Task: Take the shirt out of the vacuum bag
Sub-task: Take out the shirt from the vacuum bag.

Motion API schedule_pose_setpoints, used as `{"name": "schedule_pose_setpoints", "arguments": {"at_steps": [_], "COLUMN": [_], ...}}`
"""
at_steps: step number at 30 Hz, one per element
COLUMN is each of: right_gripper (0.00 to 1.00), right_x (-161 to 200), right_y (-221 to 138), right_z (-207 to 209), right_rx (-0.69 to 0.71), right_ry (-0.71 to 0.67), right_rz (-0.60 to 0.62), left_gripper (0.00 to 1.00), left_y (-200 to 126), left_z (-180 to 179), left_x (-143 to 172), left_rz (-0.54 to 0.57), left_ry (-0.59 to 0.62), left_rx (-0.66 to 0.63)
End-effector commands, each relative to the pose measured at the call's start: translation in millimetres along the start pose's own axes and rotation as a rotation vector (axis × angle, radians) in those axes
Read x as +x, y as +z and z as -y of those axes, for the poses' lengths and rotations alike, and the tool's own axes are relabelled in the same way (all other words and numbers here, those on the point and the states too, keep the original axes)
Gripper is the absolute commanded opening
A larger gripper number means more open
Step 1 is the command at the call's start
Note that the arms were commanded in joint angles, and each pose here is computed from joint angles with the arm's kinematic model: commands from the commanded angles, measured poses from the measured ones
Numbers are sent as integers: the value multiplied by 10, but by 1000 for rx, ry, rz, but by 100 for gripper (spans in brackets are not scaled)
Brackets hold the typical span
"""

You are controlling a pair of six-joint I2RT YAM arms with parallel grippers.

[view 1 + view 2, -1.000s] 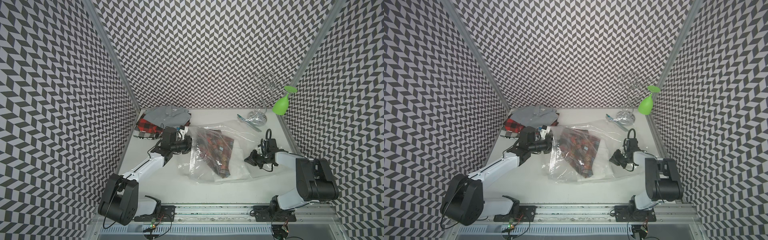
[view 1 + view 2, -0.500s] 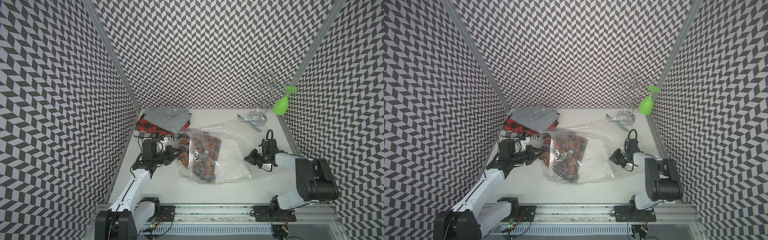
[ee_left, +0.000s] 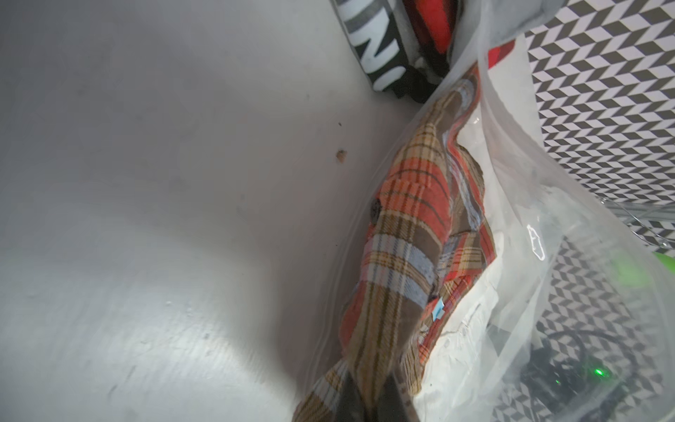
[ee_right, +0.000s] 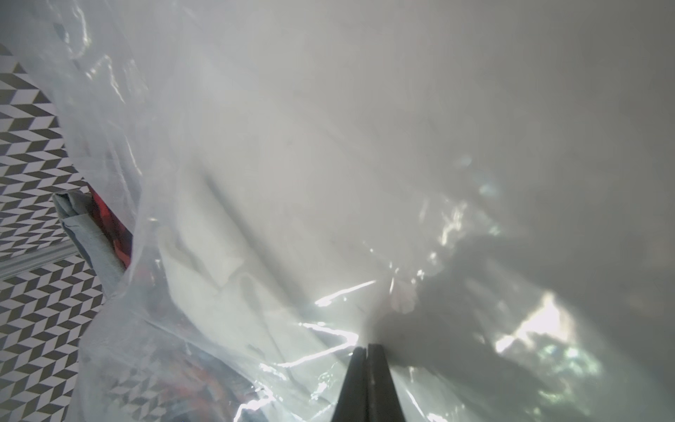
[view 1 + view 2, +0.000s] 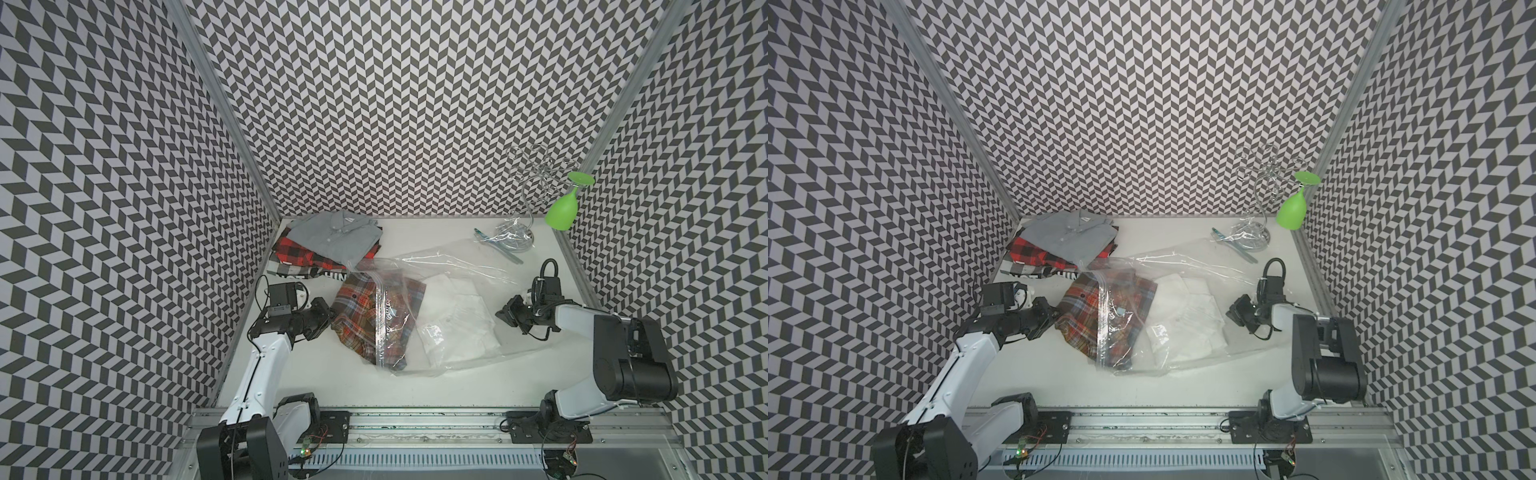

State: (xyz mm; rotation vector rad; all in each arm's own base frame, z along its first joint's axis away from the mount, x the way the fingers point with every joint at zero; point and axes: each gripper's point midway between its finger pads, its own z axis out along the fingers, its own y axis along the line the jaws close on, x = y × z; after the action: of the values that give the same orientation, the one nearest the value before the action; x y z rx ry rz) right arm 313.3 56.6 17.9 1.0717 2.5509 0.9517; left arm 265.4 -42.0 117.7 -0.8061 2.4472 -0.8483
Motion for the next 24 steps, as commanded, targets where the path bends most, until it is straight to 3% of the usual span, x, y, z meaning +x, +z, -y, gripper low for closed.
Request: {"name": "schedule_pose_setpoints", "arguments": {"at_steps": [1, 10, 11, 13, 15, 19, 21, 24], "right_gripper": [0, 0, 0, 0, 0, 0, 0, 0], "right_x": [-64, -195, -191, -190, -192, -178, -184, -229], "right_y": [53, 2, 3, 8, 13, 44, 43, 3], "right_z": [253, 171, 152, 136, 117, 112, 96, 29], "right_rx": [86, 54, 47, 41, 32, 23, 20, 16], "right_ry": [73, 84, 79, 73, 68, 62, 53, 26], "right_rz": [27, 36, 31, 23, 20, 5, 3, 13], "left_gripper": [0, 0, 7, 44, 63, 70, 71, 69], "left_y": [-42, -20, -76, -234, -404, -560, -457, 7], "left_z": [-222, -297, -235, -85, 84, 483, 684, 682], "left_x": [35, 336, 276, 79, -117, -506, -635, -602], "left_rz": [2, -85, -67, -7, 41, 114, 125, -26], "left_ry": [-15, -124, -117, -79, -33, 80, 181, 279], "left_rx": [-111, -101, -99, -114, -132, -128, -104, -130]}}
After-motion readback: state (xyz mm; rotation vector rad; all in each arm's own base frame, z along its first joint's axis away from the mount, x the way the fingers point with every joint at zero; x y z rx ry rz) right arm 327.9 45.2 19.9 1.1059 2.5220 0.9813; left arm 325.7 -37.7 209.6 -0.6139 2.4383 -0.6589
